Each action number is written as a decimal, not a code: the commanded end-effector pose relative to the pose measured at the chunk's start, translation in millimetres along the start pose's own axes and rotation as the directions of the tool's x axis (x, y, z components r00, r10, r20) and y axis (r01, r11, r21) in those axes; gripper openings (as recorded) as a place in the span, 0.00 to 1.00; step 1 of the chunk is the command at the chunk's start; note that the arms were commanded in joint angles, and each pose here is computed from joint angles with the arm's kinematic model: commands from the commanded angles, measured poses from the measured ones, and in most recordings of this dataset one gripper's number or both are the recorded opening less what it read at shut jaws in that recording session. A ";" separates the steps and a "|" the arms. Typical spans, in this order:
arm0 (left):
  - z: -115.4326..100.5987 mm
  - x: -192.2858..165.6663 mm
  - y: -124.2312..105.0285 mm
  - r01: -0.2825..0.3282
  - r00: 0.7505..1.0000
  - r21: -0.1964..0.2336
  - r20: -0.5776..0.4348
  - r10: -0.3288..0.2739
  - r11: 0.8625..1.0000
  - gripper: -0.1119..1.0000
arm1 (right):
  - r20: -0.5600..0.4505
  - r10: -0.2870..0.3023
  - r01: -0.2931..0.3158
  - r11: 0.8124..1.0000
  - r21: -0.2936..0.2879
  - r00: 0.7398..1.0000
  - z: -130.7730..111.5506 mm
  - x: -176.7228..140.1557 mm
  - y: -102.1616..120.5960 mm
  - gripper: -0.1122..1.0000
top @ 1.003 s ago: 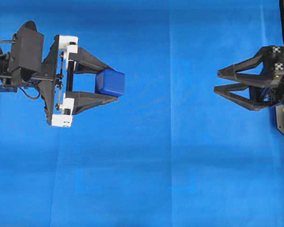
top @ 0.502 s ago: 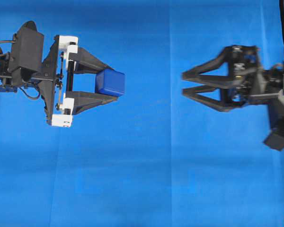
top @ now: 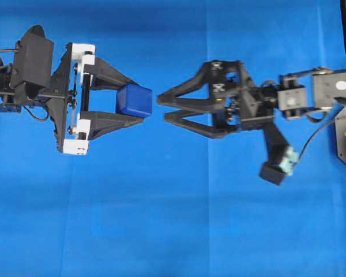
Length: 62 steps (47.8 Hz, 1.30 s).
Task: Handover the blue block to the right arm after grasping it with the left arm, then place it in the designated position.
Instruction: 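Close the right gripper on the cube above the left gripper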
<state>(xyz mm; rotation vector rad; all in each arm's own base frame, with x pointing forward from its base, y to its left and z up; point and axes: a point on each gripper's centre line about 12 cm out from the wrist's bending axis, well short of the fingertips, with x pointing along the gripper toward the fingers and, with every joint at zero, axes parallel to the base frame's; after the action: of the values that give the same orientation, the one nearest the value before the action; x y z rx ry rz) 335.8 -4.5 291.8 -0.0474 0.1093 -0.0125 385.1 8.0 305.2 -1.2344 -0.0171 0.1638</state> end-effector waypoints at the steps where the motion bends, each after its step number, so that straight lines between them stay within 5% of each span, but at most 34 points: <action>1: 11.8 -0.6 -2.6 0.008 0.999 -0.002 0.038 -0.008 1.000 0.54 | 0.009 -0.029 0.029 1.000 -0.007 1.000 3.6 9.9 -14.8 0.96; 15: 11.6 -0.6 -3.1 0.009 0.999 -0.002 0.036 -0.009 1.000 0.54 | 0.005 -0.006 0.006 0.999 -0.038 1.000 2.2 38.0 -16.1 0.96; 37: 12.2 -0.5 -3.6 0.011 0.999 -0.002 0.038 -0.011 1.000 0.54 | -0.020 0.008 -0.009 0.999 -0.045 1.000 0.2 41.0 -18.8 0.92; 41: 12.3 -0.5 -4.7 0.014 0.999 -0.002 0.039 -0.014 1.000 0.54 | -0.036 0.020 -0.021 0.999 -0.045 0.999 -1.2 41.3 -18.7 0.85; 48: 12.8 -0.9 -7.8 0.023 0.999 -0.001 0.042 -0.023 1.000 0.54 | -0.069 0.032 -0.035 0.999 -0.041 0.997 -5.5 42.1 -23.0 0.52; 62: 12.8 -0.5 -10.9 0.032 0.999 0.002 0.041 -0.032 0.999 0.54 | -0.070 0.024 -0.027 0.999 -0.037 0.997 -5.3 42.7 -26.6 0.52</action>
<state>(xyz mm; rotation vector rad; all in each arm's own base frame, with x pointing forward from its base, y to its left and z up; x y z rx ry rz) 335.3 -10.6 291.9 -0.0465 0.1082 -0.0309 429.1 4.1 305.5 -1.2797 0.0939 0.1831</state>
